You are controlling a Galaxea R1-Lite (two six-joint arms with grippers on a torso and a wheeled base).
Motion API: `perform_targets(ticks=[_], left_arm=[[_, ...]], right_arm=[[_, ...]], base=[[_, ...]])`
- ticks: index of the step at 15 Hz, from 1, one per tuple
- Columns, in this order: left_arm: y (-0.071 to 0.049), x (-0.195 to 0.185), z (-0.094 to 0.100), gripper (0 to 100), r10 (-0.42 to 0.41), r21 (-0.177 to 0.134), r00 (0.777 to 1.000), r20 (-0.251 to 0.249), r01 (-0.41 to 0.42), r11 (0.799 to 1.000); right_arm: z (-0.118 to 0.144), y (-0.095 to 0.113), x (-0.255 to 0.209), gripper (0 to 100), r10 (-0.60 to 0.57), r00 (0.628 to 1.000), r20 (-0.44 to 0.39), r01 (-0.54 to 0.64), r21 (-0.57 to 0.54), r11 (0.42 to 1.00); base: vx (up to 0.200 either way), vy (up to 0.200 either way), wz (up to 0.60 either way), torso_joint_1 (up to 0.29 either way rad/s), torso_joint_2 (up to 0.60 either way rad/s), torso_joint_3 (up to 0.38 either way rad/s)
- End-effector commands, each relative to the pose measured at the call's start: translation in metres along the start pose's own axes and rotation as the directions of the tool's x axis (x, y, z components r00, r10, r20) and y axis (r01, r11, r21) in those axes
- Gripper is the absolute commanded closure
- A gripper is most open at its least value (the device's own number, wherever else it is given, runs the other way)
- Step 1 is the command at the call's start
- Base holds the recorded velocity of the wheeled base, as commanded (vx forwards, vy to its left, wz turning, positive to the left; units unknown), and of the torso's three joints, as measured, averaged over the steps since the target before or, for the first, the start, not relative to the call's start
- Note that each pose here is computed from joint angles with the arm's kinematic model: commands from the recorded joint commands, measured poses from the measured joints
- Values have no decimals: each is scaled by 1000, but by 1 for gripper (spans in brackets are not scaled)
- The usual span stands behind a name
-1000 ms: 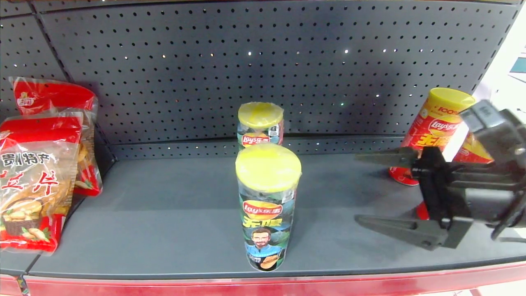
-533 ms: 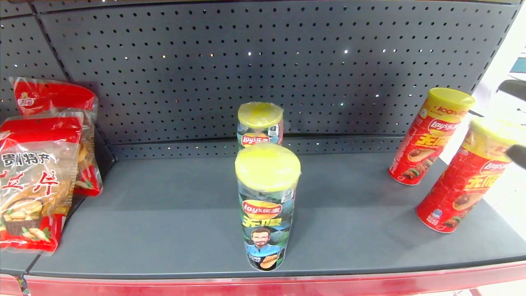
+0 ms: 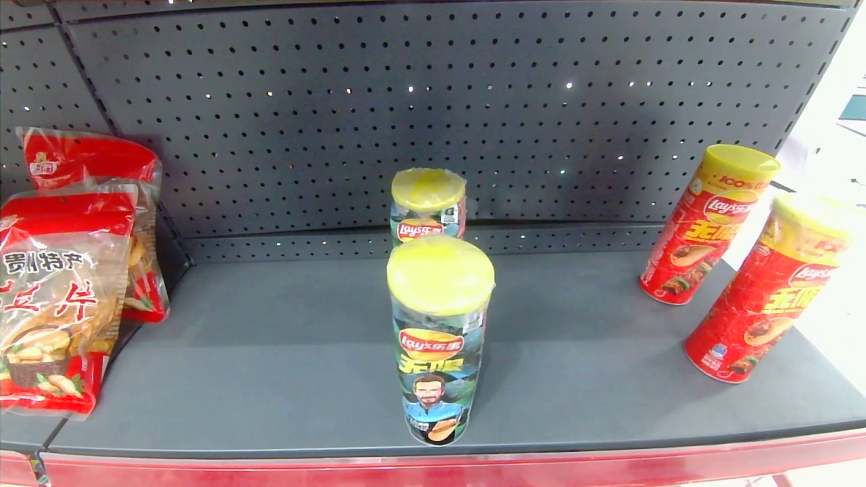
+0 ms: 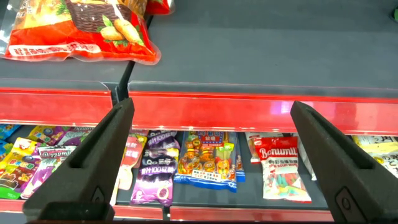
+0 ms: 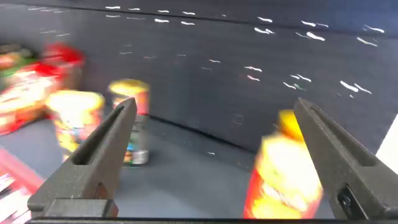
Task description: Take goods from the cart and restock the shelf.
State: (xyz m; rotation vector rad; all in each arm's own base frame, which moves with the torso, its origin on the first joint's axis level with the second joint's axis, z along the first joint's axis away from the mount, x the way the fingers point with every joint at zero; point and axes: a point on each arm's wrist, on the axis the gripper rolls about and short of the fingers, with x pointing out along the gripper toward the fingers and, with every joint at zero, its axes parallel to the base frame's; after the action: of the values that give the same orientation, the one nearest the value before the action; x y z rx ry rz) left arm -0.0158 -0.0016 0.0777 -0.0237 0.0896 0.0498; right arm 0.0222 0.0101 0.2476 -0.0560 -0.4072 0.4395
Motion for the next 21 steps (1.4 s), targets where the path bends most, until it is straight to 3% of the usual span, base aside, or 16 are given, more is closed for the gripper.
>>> perform_targets(ticks=[1, 2, 3, 5, 10, 14, 19, 21], left_arm=[[0, 0, 0, 0, 0, 0, 1000, -2, 0, 1000], [0, 0, 0, 0, 0, 0, 1000, -2, 0, 1000], [0, 0, 0, 0, 0, 0, 1000, -2, 0, 1000], [0, 0, 0, 0, 0, 0, 1000, -2, 0, 1000], [0, 0, 0, 0, 0, 0, 1000, -2, 0, 1000], [0, 0, 0, 0, 0, 0, 1000, -2, 0, 1000], [0, 0, 0, 0, 0, 0, 1000, -2, 0, 1000], [0, 0, 0, 0, 0, 0, 1000, -2, 0, 1000]], right_arm=[[-41, 8, -28, 0, -118, 993, 10, 118, -3, 993], [-72, 12, -40, 0, -119, 993, -15, 119, 14, 993], [-78, 15, -48, 0, -123, 992, -28, 123, 18, 992], [-94, 20, -62, 0, -129, 982, -139, 135, 35, 990], [-127, 30, -92, 0, -156, 926, -342, 182, 45, 982], [-136, 31, -96, 0, -151, 891, -429, 191, 52, 980], [-136, 31, -96, 0, -159, 887, -434, 204, 58, 977], [-140, 29, -98, 0, -273, 838, -473, 312, 5, 950]], base=[[0, 0, 0, 0, 0, 0], [0, 0, 0, 0, 0, 0], [0, 0, 0, 0, 0, 0], [0, 0, 0, 0, 0, 0], [0, 0, 0, 0, 0, 0], [0, 0, 0, 0, 0, 0], [0, 0, 0, 0, 0, 0], [0, 0, 0, 0, 0, 0]])
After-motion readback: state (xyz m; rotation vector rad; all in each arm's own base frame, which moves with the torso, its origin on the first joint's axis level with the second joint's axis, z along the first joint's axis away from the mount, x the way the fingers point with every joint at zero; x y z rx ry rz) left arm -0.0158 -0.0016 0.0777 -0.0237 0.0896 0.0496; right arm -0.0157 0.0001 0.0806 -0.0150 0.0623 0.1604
